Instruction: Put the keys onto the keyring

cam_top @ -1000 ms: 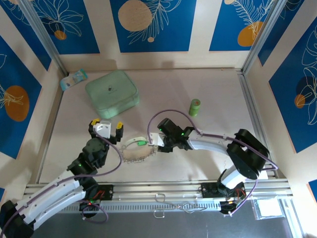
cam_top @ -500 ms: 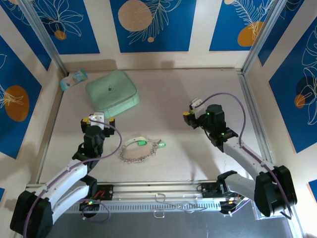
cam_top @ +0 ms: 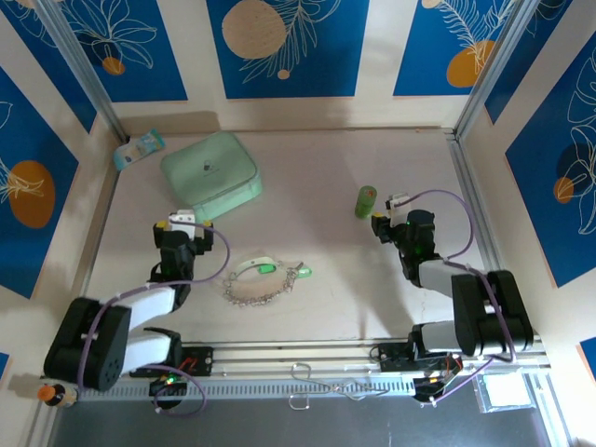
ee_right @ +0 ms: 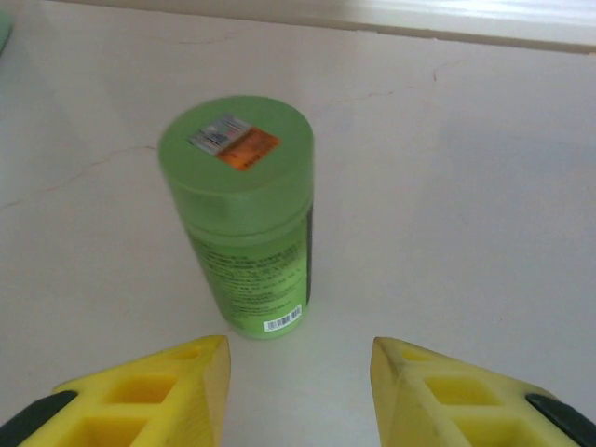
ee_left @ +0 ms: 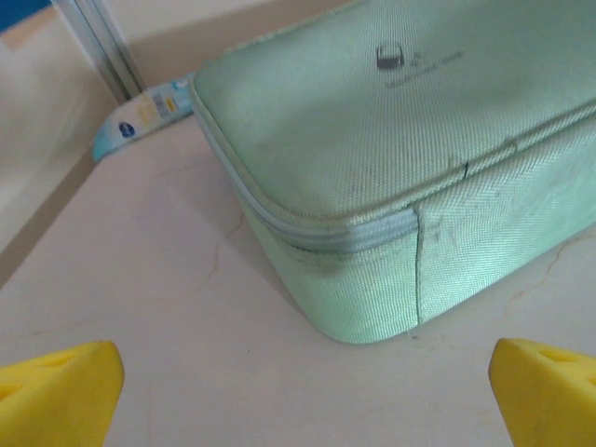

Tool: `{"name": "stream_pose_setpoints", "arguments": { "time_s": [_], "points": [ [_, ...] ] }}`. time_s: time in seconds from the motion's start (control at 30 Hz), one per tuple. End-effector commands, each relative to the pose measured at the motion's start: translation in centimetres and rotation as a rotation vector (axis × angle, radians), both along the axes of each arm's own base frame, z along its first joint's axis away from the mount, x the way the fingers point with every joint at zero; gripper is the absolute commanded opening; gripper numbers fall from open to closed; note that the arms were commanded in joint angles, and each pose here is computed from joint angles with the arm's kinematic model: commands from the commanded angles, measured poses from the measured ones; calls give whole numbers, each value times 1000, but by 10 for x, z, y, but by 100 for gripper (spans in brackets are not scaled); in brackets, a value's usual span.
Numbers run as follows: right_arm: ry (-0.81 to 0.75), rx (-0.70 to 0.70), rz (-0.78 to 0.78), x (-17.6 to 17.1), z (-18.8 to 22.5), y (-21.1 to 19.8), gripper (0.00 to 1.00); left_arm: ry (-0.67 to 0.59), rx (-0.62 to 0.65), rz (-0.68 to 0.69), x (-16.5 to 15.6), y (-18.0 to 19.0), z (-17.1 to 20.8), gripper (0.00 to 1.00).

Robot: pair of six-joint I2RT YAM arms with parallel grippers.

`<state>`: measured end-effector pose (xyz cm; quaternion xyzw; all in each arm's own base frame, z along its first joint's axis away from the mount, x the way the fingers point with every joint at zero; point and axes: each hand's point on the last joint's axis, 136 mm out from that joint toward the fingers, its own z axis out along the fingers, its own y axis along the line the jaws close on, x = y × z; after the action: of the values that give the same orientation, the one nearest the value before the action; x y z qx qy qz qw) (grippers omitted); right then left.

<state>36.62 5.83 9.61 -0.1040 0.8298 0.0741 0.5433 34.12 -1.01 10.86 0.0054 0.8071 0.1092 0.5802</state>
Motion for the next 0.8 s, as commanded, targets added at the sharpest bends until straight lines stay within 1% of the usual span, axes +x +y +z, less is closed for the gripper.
{"name": "stream_pose_setpoints", "arguments": {
  "time_s": [0.0, 0.17, 0.23, 0.3, 0.37, 0.4, 0.47, 0.57, 0.67, 0.77],
  "points": [
    [-117, 51, 3, 10, 18, 2, 45, -153, -22, -48, 14, -6, 27, 100],
    [-114, 80, 37, 10, 6, 1, 45, -143, -17, -87, 28, -9, 12, 99],
    [-114, 85, 21, 11, 6, -2, 46, -132, -24, -87, 30, -9, 0, 99],
    [-99, 91, 42, 11, 5, 1, 46, -155, -15, -89, 32, -9, -1, 100],
    [-81, 99, 26, 14, 4, -3, 47, -89, -26, -55, 35, -3, -8, 100],
    [-77, 101, 22, 16, 4, -4, 47, -80, -22, -23, 40, 1, -8, 100],
    [-54, 106, 1, 20, 2, -7, 48, -27, -17, -24, 48, 0, -13, 100],
    [-35, 118, -20, 23, 1, -12, 49, -58, -10, -51, 45, -4, -9, 100],
    [-23, 128, -38, 26, 0, -15, 52, -34, -16, -65, 48, -7, -11, 100],
    [-8, 141, -54, 27, -1, -19, 52, -36, -15, -62, 48, -6, -11, 100]
  ]
}}
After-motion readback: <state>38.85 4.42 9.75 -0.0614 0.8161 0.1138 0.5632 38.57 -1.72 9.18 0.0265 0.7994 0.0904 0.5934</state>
